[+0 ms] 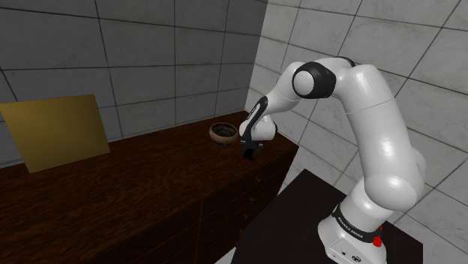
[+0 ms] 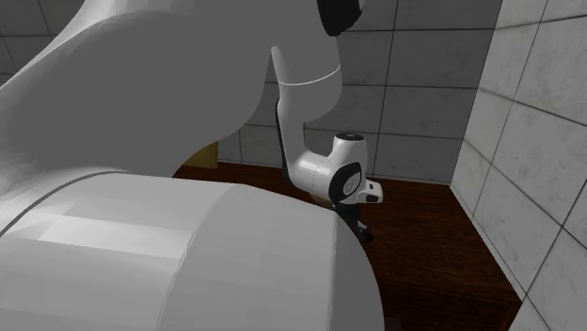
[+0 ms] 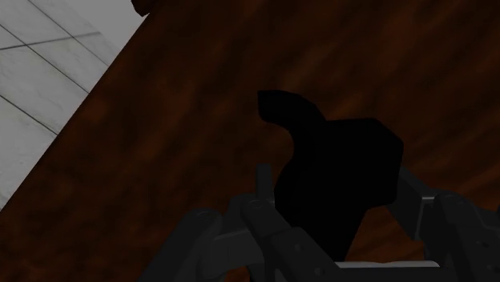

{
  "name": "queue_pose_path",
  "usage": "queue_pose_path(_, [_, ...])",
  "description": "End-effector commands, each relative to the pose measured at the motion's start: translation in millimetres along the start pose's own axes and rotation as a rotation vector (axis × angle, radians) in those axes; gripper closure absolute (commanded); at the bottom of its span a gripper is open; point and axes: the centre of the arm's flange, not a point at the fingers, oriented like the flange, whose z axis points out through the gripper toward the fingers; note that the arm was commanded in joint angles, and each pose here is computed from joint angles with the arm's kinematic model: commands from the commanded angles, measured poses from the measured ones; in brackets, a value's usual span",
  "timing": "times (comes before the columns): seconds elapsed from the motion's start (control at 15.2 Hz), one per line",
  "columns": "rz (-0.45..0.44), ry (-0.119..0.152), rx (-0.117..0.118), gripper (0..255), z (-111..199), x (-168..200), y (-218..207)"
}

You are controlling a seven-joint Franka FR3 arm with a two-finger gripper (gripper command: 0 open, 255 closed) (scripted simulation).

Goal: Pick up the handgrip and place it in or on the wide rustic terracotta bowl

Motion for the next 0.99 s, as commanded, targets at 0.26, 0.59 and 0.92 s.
queue_pose_path(0.26, [0.000,0.000,0.000,255,0,0,0])
queue_pose_path(0.59, [0.000,0.000,0.000,255,-26,3,-1])
queue_pose_path(0.92, [0.000,0.000,0.000,255,-52,6,-1])
